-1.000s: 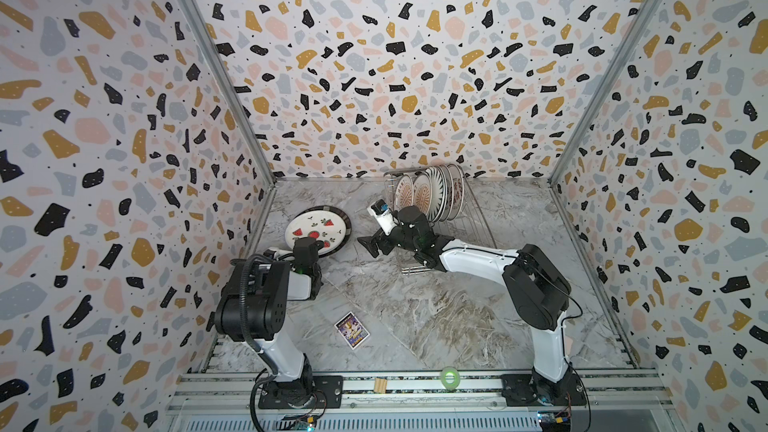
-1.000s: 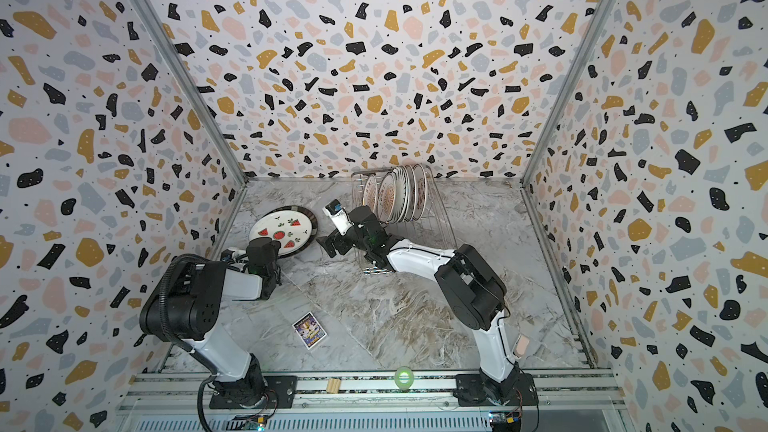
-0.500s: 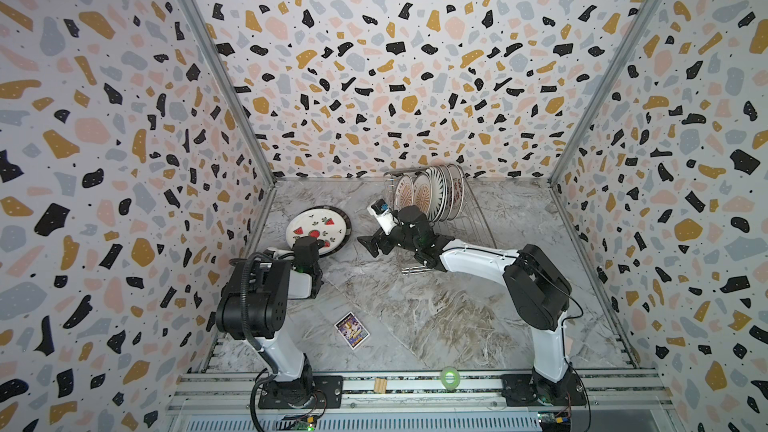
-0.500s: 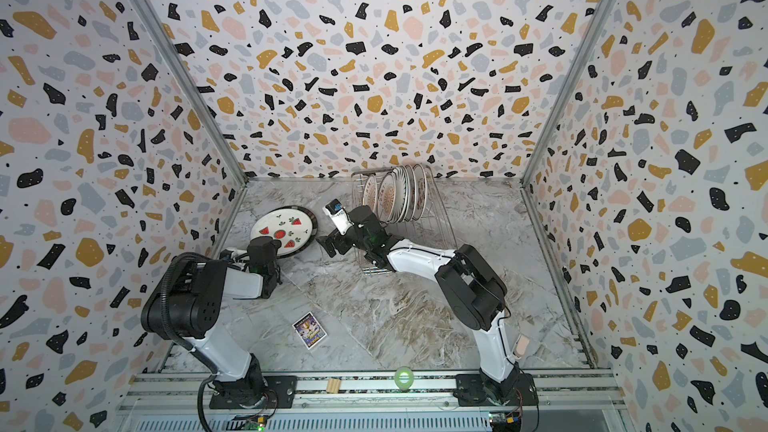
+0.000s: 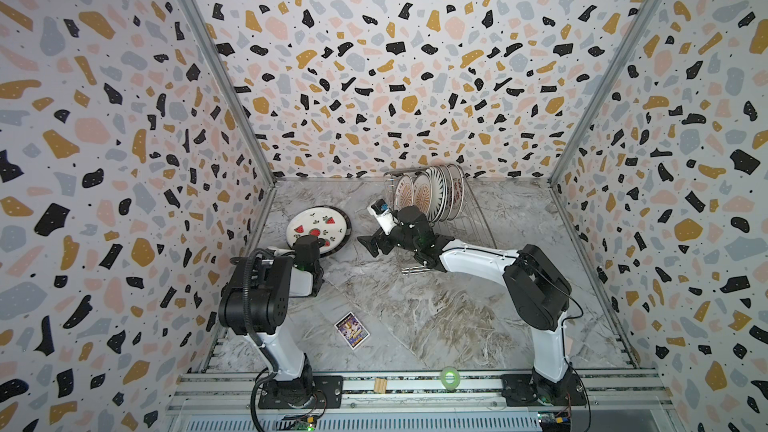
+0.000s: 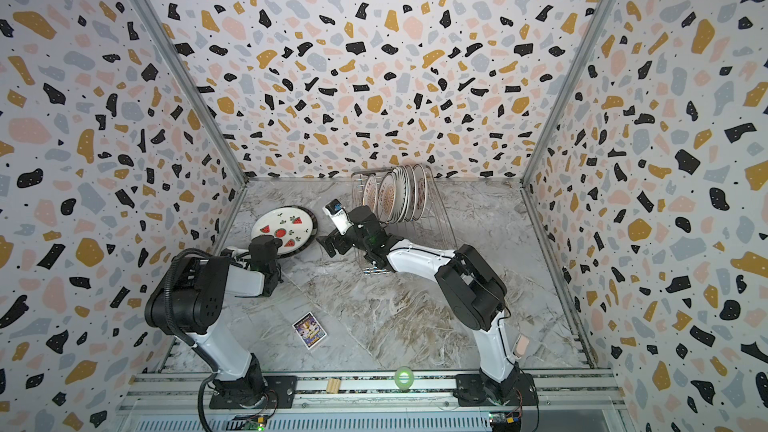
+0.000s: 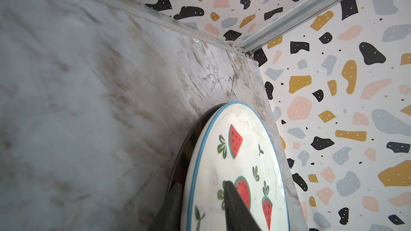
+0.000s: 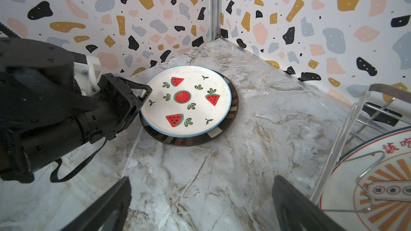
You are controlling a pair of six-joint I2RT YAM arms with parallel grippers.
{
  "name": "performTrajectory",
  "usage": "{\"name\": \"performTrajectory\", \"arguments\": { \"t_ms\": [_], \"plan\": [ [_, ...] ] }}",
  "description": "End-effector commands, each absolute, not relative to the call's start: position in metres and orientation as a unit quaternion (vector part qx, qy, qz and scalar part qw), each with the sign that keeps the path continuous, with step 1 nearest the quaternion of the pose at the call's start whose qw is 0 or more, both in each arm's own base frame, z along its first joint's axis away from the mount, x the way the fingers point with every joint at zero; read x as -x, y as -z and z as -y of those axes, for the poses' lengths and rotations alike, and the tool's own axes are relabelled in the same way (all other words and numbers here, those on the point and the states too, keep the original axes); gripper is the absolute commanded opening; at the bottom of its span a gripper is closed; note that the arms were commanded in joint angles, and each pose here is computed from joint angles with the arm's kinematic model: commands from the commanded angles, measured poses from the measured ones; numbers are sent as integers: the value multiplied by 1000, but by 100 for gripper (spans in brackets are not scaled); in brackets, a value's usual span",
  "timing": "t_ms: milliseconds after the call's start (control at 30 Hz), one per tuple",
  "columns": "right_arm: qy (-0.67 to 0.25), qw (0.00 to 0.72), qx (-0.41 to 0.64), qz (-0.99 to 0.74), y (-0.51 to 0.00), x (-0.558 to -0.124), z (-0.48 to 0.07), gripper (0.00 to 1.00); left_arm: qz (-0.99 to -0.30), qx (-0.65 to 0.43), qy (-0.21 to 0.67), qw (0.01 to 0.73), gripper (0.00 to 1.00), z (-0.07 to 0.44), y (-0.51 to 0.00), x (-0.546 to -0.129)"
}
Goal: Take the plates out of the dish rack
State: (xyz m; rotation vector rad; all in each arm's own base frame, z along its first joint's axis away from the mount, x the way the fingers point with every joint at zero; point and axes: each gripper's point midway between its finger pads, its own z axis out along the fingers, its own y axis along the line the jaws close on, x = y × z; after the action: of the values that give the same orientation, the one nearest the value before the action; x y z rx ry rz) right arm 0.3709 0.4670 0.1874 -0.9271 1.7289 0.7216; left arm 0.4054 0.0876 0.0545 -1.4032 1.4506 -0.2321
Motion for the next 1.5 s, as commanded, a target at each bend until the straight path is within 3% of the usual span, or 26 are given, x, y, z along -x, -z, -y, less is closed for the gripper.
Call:
{"name": "performTrajectory", "arguments": {
  "t_ms": [0,367,667,700,767,800,967,1033,1267,1467],
  "plan": [
    [-309,528,374,-697,-226,-366,-463,100,-597,588,73,541,36,-96,-61,-399],
    [-311,525,379,-696,-226,-363,-464,100,-591,588,47,550,37,-102,-66,-390],
    [-310,524,382,-695,-234,-360,-465,99,-573,595,80,558,39,-99,-74,-383],
    [-307,523,385,-696,-237,-359,-465,99,-565,595,86,565,42,-100,-79,-380],
    [-308,527,392,-689,-247,-353,-466,99,-552,596,94,575,66,-101,-89,-371],
    [-310,531,393,-683,-253,-349,-465,99,-550,594,97,579,71,-101,-93,-368],
    [-314,551,383,-672,-278,-340,-452,99,-545,576,125,596,83,-95,-116,-357],
    [-311,561,373,-671,-289,-338,-444,99,-548,574,130,594,98,-93,-121,-352],
    [-273,612,301,-679,-317,-340,-396,99,-569,520,199,605,100,-69,-154,-350],
    [-292,598,240,-706,-323,-358,-353,99,-585,383,331,634,100,-7,-212,-356]
  ]
}}
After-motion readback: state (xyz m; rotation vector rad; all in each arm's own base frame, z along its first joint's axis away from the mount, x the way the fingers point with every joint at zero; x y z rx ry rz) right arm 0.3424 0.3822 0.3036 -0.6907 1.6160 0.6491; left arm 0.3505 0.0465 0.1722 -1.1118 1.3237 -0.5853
